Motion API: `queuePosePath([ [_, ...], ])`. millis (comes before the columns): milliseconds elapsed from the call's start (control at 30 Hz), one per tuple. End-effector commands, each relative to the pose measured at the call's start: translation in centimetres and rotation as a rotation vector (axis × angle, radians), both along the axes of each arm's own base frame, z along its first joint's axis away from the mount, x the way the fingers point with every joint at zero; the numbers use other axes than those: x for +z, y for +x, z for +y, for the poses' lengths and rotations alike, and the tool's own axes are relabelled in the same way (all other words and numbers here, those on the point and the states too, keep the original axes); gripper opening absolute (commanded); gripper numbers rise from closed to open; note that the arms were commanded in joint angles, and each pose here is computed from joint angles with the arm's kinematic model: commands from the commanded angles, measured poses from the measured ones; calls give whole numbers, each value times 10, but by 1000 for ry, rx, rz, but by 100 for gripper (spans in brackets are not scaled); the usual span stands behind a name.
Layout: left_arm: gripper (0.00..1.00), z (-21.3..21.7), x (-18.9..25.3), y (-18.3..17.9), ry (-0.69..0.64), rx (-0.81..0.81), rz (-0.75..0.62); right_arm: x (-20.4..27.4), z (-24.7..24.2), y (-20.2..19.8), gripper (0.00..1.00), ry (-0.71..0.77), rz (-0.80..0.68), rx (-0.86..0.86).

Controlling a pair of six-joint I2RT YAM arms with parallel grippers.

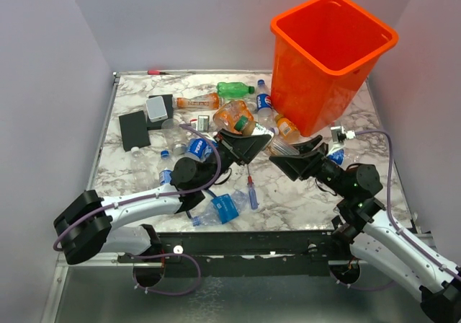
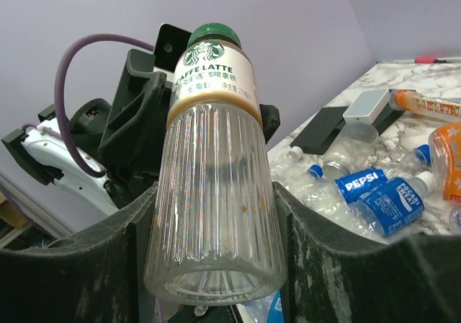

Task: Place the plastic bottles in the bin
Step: Place the plastic bottle in the trash bin.

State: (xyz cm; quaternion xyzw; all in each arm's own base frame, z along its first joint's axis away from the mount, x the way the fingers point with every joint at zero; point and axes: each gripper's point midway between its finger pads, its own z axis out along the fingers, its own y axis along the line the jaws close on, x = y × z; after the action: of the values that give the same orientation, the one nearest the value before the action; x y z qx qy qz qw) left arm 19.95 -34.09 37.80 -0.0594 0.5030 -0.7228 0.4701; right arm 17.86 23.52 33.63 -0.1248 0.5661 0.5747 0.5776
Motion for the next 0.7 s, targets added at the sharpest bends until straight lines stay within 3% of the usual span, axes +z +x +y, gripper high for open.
queuePosePath([
  [0,63,-10,6,-8,-12,-25,-26,-5,2,1,22,19,11,5],
  [267,55,-13,5,-8,-3,23,-37,-8,-5,9,22,58,43,-48],
  [400,31,-15,5,-11,1,46,-53,-13,-5,10,24,73,62,-55],
  [433,28,-15,5,-11,4,51,-60,-14,-4,10,32,66,69,-50],
  [467,26,-13,6,-10,7,59,-69,-19,-3,10,49,43,86,-45],
  [533,22,-7,8,-11,18,80,-94,-17,-4,10,71,-13,102,-58],
  [600,18,1,9,-8,72,102,-125,-18,-9,10,85,-85,124,-92],
  [667,13,9,2,-1,217,139,-174,-15,-18,5,92,-168,123,-116],
])
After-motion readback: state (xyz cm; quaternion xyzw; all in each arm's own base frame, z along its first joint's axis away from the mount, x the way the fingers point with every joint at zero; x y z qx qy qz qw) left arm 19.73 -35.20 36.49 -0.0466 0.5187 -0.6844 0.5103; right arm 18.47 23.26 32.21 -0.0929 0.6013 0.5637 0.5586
